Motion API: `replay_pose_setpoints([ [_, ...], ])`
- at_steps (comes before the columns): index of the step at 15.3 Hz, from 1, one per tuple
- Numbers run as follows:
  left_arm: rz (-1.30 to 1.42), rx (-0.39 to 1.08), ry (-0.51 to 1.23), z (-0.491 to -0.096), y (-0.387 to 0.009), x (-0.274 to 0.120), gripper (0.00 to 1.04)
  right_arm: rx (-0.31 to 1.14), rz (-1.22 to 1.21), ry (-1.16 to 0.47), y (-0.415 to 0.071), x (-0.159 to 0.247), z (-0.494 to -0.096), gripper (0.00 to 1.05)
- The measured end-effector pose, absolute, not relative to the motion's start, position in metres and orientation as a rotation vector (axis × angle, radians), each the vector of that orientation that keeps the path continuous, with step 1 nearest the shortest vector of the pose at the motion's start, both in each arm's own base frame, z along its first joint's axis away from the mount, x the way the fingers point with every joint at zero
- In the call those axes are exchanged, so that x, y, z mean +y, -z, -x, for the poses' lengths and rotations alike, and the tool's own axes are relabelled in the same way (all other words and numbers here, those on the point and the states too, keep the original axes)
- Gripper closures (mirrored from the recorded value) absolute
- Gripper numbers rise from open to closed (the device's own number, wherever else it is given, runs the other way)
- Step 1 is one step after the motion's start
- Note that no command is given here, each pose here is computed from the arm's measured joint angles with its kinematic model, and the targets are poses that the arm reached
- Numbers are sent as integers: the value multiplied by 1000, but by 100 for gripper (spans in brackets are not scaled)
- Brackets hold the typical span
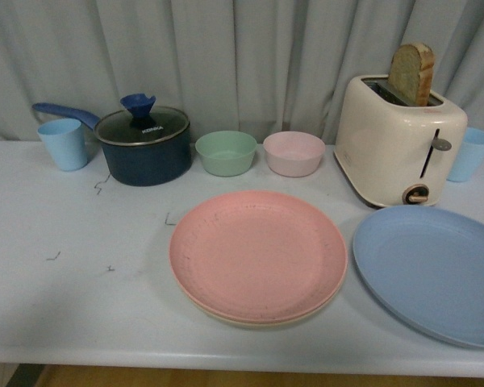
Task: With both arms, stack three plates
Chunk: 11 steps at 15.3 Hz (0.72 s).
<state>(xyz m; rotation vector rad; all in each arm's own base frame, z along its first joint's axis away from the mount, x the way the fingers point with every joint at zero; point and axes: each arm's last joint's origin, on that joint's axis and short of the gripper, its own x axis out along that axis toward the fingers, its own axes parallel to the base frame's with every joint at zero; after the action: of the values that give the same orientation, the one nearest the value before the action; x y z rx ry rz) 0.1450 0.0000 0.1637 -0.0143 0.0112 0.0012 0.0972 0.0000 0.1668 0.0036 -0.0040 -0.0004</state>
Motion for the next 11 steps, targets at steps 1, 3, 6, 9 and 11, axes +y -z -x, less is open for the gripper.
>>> replay_pose_setpoints([
  [1,14,13,-1,-141,-163,0,103,-4,-4,0,-167,0,-97,6],
  [3,14,1,-1,-135,-167,0,103,-4,-4,0,-167,0,-97,6],
  [6,14,-6,-1,-127,-169,0,103,-4,-4,0,-167,0,-97,6],
  [9,14,-10,-1,-120,-170,0,103,-4,-4,0,-167,0,-97,6],
  [11,14,-11,-1,-117,-170,0,103,-4,-4,0,-167,0,-97,6],
])
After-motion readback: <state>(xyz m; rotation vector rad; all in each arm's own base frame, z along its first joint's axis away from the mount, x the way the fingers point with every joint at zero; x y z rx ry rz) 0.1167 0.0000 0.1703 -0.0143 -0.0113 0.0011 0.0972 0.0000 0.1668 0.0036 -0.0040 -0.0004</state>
